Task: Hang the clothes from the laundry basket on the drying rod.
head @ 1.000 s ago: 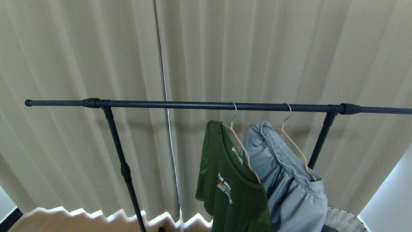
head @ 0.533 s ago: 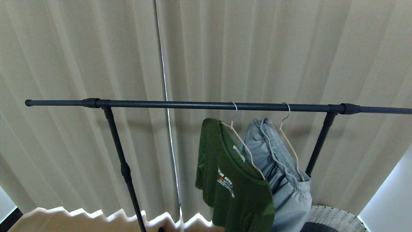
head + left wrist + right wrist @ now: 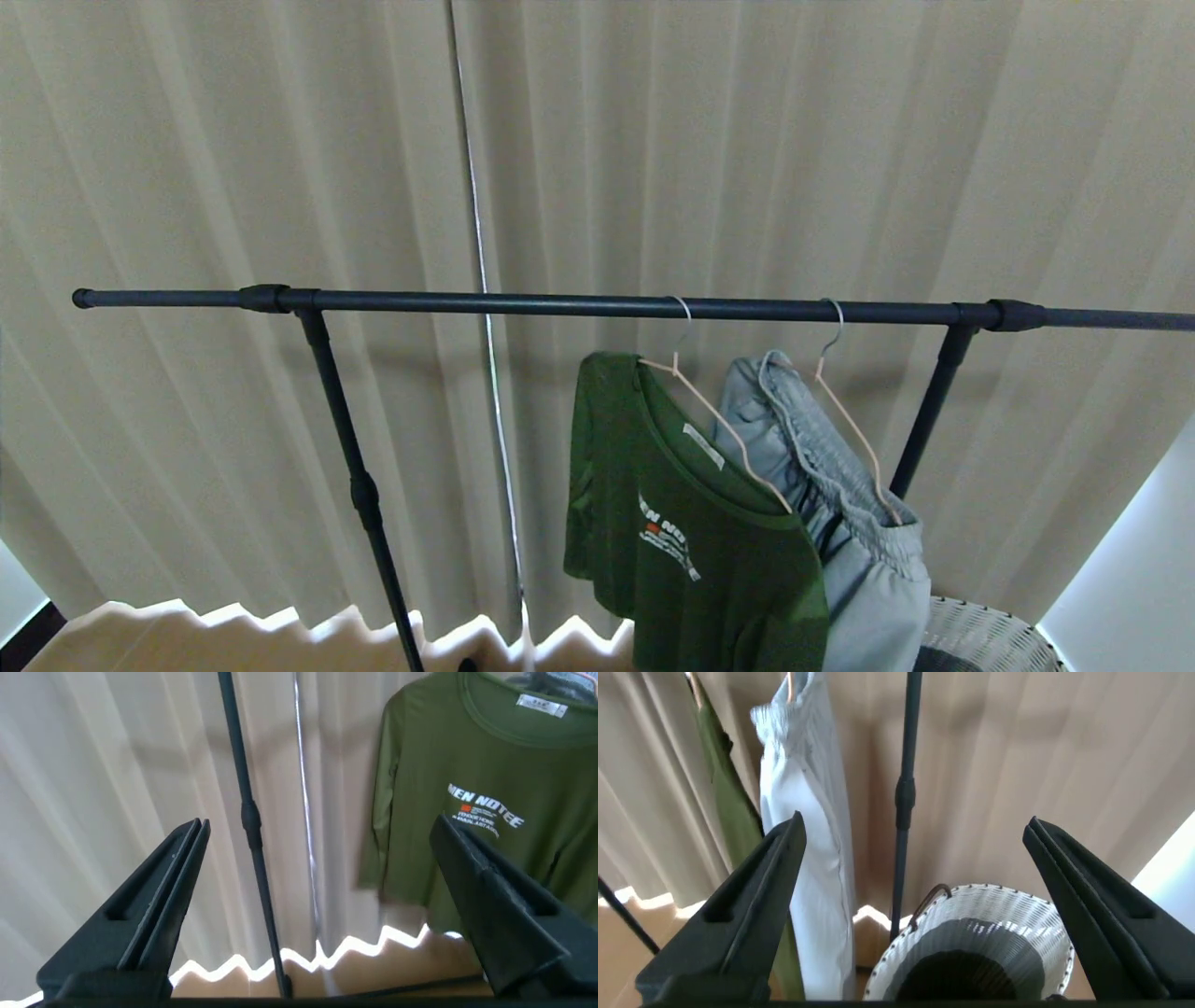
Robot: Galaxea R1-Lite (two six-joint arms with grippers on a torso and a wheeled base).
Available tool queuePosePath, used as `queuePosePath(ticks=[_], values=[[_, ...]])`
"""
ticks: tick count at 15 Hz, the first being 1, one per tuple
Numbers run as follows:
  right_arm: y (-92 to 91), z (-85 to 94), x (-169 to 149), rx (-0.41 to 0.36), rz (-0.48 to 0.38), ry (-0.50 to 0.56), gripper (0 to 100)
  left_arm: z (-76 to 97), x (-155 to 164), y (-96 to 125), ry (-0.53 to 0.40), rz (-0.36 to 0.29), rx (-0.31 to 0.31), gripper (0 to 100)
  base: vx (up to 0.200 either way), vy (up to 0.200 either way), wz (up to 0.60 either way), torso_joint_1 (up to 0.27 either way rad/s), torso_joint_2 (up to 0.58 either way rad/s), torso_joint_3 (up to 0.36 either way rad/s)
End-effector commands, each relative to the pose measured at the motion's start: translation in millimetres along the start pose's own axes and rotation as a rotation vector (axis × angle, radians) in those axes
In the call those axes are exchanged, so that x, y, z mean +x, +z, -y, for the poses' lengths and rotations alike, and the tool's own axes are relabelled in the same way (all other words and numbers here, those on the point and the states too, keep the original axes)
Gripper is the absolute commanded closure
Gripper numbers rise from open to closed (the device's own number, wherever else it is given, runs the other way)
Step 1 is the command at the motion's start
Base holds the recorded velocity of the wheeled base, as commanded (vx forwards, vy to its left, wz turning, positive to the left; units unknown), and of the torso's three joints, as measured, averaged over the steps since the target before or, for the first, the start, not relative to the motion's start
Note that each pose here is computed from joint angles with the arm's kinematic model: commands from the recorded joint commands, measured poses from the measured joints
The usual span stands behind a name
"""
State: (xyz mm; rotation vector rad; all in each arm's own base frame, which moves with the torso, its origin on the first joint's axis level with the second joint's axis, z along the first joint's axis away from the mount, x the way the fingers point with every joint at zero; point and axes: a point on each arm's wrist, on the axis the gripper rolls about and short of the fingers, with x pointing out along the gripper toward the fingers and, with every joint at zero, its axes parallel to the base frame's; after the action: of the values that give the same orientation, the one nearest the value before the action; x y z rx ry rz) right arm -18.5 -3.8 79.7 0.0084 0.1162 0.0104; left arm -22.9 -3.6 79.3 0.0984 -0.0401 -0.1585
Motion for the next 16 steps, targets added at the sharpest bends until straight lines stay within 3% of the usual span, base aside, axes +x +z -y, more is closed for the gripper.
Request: queuePosePath(ticks=[1,10,11,12,16], values=[[-1.0,-0.2,1.0,-0.005,-0.011,0.005,0,-0.1,-0.3,0.0,0.009,0.003,-0.005,0,0.0,0.0,0.0,0.0,0.0,0.0],[-0.8,0.0,1.1,0.0,-0.006,-0.005,0,-0.1,-0.3,0.0,0.009,0.003,-0.008,0,0.0,0.0,0.0,0.0,0.0,0.0],[-1.4,-0.7,0.3,0.0,0.0,-0.048,0,-0.1,-0.3,0.0,0.009,0.003,-0.008,0,0.0,0.0,0.0,0.0,0.0,0.0],[-3.6,-2.8,-5.7,-0.002,0.08,-0.104,0,-0.1,-0.3,0.0,0.009,0.003,-0.008,0,0.0,0.0,0.0,0.0,0.0,0.0],[-3.6,-2.6,-6.0,0.01,0.082,-0.085,0,-0.1,-0.3,0.0,0.009,0.003,-0.008,0,0.0,0.0,0.0,0.0,0.0,0.0]])
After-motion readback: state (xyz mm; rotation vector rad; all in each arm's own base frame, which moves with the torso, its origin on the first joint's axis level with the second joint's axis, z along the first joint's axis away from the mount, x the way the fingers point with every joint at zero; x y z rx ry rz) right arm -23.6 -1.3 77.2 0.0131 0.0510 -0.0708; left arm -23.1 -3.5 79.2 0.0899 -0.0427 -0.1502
